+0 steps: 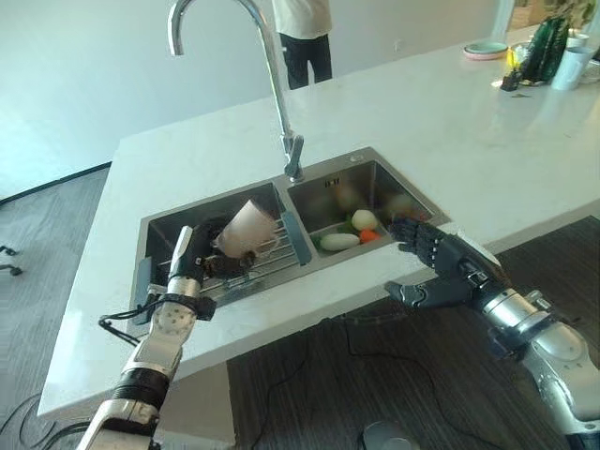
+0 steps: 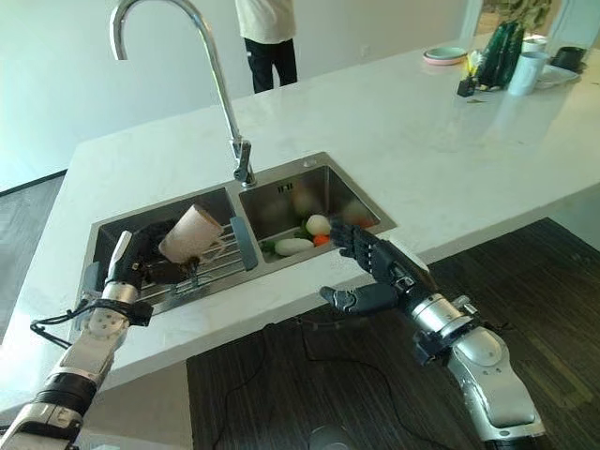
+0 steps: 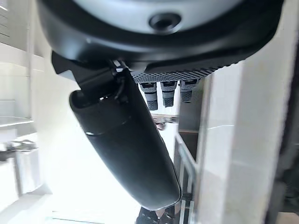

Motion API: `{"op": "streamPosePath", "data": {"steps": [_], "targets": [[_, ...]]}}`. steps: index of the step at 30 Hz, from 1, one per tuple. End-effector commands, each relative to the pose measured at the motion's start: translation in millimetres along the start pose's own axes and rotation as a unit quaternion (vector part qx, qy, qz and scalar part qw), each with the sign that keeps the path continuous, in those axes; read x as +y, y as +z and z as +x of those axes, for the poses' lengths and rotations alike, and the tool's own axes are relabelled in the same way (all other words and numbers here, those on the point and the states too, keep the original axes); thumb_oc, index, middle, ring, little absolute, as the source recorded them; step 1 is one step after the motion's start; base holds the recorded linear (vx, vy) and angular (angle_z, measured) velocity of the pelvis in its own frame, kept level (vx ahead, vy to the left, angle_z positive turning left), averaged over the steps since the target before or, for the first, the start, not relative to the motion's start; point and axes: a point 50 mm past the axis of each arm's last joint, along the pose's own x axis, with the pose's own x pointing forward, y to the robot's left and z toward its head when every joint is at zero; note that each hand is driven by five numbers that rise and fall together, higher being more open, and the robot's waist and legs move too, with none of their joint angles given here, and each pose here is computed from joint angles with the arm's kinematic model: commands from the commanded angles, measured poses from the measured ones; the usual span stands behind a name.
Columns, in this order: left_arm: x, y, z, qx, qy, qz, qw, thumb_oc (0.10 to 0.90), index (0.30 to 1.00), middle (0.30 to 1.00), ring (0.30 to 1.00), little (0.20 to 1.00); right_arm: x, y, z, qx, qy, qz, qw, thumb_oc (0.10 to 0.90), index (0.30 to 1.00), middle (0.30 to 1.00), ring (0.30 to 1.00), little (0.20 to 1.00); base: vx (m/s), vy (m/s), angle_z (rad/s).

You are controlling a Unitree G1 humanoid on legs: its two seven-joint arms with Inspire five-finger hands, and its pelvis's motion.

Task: Place the dishes in the dishwasher.

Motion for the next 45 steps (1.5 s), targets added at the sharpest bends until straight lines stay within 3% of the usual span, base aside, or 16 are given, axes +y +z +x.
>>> {"op": "streamPosePath", "data": {"steps": [1,22,34,45], "targets": [[54,65,12,-0.165,0.12,-0.031,0.978,0.4,0.3,0.3,0.3,0.3,-8,57,1,-0.17,-0.027,-0.035,0.984,0.8,0.9,0.9,0.9,0.9,-0.04,0.033,0.16],[63,115,-42,-0.283,0.116,-0.059,0.95,0.4,0.3,0.3,0.3,0.3,9,63,6,-0.213,-0.106,-0.024,0.971,0.8,0.9,0.9,0.9,0.9,-0.02,0.116,0.18],[72,125,-61,-0.307,0.153,-0.065,0.937,0.4,0.3,0.3,0.3,0.3,12,66,3,-0.237,-0.147,-0.007,0.96,0.8,0.9,0.9,0.9,0.9,-0.03,0.175,0.14],[67,125,-65,-0.31,0.138,-0.078,0.938,0.4,0.3,0.3,0.3,0.3,21,59,4,-0.249,-0.163,0.032,0.954,0.8,0.9,0.9,0.9,0.9,-0.02,0.09,0.13]]}}
